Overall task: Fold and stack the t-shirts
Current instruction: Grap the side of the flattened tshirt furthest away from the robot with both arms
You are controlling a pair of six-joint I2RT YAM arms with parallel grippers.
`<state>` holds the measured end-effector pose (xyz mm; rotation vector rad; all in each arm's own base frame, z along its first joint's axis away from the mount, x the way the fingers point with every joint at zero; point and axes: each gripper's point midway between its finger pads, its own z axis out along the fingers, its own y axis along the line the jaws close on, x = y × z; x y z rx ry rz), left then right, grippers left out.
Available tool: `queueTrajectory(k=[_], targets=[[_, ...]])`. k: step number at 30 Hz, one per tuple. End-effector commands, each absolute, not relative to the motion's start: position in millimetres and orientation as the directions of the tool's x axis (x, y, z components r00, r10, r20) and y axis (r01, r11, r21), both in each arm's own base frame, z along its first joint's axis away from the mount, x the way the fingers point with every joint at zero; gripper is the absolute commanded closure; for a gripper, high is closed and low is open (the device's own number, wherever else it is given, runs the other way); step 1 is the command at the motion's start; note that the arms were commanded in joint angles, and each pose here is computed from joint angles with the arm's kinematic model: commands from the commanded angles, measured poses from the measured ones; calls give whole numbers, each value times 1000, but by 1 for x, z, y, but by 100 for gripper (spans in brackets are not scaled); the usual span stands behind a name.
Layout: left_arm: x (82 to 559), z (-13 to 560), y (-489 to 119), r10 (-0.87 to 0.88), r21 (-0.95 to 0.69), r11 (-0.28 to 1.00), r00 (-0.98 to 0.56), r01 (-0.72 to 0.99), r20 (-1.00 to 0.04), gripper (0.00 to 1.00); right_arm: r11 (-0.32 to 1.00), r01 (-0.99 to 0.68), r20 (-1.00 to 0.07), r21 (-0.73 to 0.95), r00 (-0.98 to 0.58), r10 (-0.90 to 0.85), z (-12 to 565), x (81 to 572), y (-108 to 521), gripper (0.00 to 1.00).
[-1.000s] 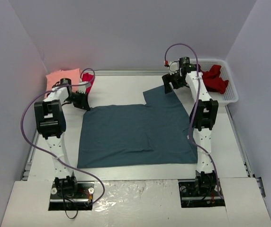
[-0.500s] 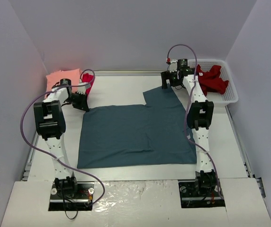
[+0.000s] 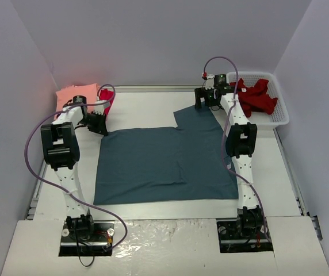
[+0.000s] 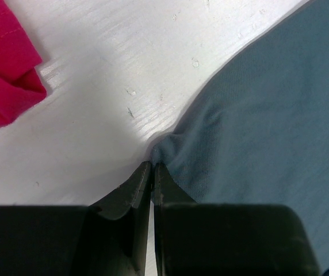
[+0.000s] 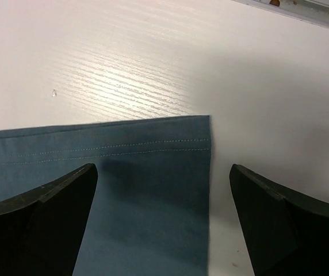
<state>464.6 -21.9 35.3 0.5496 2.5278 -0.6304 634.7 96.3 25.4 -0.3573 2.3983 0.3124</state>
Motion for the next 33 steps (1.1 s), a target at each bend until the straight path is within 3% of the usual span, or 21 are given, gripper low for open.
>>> queueTrajectory(k=[1,10,25,33], targets=[[465,51,-20,288,-287,816,-784,501,-551,98,930,-329,-683,165,-719,-134,32,641,95,5],[464,45,-19,289,-293,817,-792,497,-538,98,907,-332,-667,261,-741,-79,24,638,101,13],[463,42,-20,292,-299,813,-795,499,-532,98,888,-346,-650,304,-757,-73,16,632,109,49],[461,39,-21,297,-304,809,-796,503,-527,98,909,-324,-650,261,-755,-83,13,635,100,55]])
